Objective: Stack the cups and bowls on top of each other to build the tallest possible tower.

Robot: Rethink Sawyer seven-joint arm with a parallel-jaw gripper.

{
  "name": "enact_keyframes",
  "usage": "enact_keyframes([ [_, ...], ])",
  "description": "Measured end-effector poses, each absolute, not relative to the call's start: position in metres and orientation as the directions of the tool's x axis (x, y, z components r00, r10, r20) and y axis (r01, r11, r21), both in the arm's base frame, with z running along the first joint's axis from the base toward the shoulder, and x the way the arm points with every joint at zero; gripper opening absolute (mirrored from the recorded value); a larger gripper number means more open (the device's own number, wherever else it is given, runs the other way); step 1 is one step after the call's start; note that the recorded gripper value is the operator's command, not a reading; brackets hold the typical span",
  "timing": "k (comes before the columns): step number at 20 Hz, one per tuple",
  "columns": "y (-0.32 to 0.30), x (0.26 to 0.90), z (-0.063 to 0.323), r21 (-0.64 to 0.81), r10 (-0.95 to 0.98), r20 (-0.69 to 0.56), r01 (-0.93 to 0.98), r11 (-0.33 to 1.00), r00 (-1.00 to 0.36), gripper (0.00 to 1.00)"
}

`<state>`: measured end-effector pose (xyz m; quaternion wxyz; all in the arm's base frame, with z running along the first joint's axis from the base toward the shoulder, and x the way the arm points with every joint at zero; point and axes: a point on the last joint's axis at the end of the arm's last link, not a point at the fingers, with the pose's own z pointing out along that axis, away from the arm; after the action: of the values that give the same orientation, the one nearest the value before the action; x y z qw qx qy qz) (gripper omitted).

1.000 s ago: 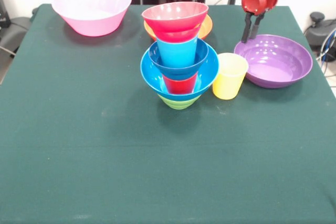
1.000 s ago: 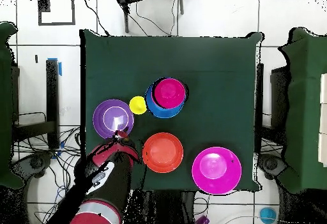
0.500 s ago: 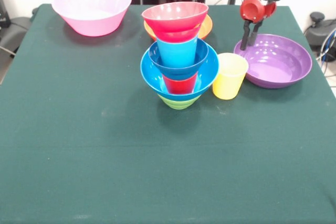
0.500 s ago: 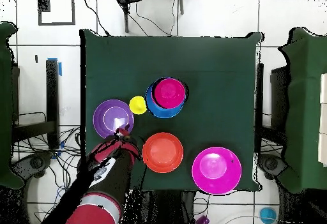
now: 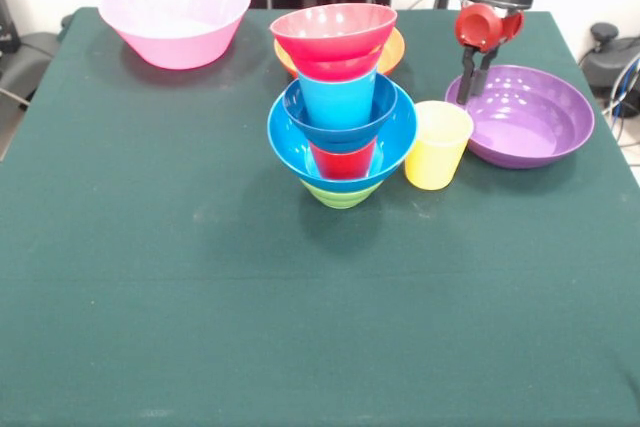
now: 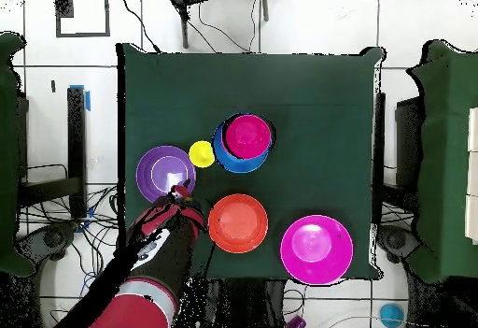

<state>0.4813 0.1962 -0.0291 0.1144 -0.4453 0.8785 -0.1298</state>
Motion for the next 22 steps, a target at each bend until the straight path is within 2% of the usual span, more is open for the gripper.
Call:
enact_keyframes([
  [22, 0.195, 0.483, -0.016, -0.411, -0.849, -0.097, -0.757, 0.509, -0.519, 1.00],
])
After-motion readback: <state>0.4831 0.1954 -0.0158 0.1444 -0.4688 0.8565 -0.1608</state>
